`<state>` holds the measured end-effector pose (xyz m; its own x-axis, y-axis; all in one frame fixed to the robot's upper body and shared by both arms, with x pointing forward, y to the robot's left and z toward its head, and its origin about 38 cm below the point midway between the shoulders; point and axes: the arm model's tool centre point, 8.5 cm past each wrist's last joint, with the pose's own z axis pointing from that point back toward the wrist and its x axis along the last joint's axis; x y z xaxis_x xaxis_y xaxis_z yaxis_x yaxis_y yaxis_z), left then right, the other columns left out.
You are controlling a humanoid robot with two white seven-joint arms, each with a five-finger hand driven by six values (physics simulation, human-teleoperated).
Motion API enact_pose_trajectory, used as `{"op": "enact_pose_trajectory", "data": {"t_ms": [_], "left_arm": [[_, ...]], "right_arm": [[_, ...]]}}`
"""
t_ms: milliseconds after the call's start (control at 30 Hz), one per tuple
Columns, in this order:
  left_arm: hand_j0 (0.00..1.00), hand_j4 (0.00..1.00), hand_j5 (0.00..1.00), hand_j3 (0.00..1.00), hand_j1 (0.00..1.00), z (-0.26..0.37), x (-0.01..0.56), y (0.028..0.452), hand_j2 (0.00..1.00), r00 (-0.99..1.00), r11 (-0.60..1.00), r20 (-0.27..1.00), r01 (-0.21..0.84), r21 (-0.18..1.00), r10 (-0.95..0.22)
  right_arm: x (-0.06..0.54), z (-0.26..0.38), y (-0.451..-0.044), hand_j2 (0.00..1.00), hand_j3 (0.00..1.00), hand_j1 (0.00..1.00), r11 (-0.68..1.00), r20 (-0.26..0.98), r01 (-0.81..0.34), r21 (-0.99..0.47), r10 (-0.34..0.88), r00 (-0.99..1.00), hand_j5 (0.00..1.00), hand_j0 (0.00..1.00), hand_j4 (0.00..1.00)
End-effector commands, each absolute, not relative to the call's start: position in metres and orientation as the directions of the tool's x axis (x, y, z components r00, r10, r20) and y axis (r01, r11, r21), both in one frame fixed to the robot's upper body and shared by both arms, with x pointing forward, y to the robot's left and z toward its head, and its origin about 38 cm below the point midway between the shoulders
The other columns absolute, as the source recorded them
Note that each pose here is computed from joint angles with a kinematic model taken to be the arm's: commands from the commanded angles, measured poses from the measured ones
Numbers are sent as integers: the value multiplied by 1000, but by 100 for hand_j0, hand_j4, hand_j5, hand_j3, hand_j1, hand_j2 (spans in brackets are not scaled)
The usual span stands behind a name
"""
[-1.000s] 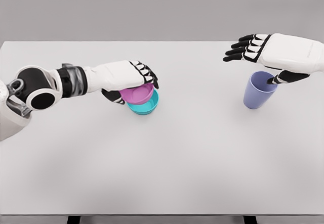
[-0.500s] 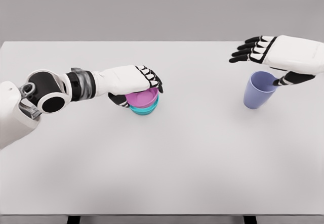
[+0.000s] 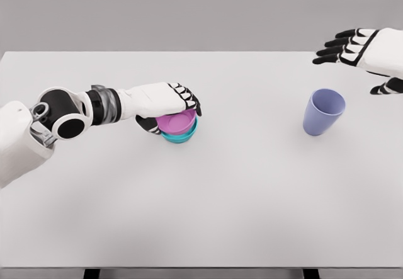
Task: Stacking bowl and cup with both arms
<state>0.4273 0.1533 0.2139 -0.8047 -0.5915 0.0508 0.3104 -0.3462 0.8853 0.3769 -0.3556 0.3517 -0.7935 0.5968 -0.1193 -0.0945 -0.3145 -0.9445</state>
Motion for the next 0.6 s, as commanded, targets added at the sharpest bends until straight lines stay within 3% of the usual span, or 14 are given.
{"op": "enact_pose_trajectory", "data": {"t_ms": [0, 100, 267, 433, 467, 533, 567], "left_arm": [[65, 65, 65, 65, 65, 213, 429, 154, 65, -802, -343, 55, 316, 885, -595], [65, 65, 65, 65, 65, 212, 429, 153, 65, -801, -341, 58, 318, 884, -596], [66, 66, 66, 66, 66, 210, 431, 154, 66, -797, -341, 61, 324, 882, -600], [67, 67, 67, 67, 67, 210, 431, 153, 67, -798, -340, 62, 324, 883, -599], [70, 70, 70, 70, 70, 210, 431, 153, 70, -798, -340, 62, 324, 883, -599], [98, 98, 98, 98, 98, 210, 431, 154, 98, -798, -342, 61, 324, 882, -600], [100, 100, 100, 100, 100, 210, 431, 155, 100, -797, -342, 60, 324, 882, -601]], "right_arm": [[375, 347, -359, 100, 100, 100, -438, -224, -77, -896, 595, -772, 100, 100, 100], [387, 327, -365, 100, 100, 100, -469, -219, -126, -874, 612, -760, 100, 100, 100], [402, 295, -334, 100, 100, 100, -482, -161, -160, -862, 559, -814, 100, 100, 100], [403, 288, -330, 100, 100, 100, -495, -147, -178, -850, 547, -824, 100, 100, 100], [403, 285, -329, 100, 100, 100, -497, -140, -184, -848, 544, -827, 100, 100, 100], [402, 280, -327, 100, 100, 100, -501, -132, -192, -844, 540, -831, 100, 100, 100], [402, 278, -325, 100, 100, 100, -501, -127, -193, -844, 534, -836, 100, 100, 100]]}}
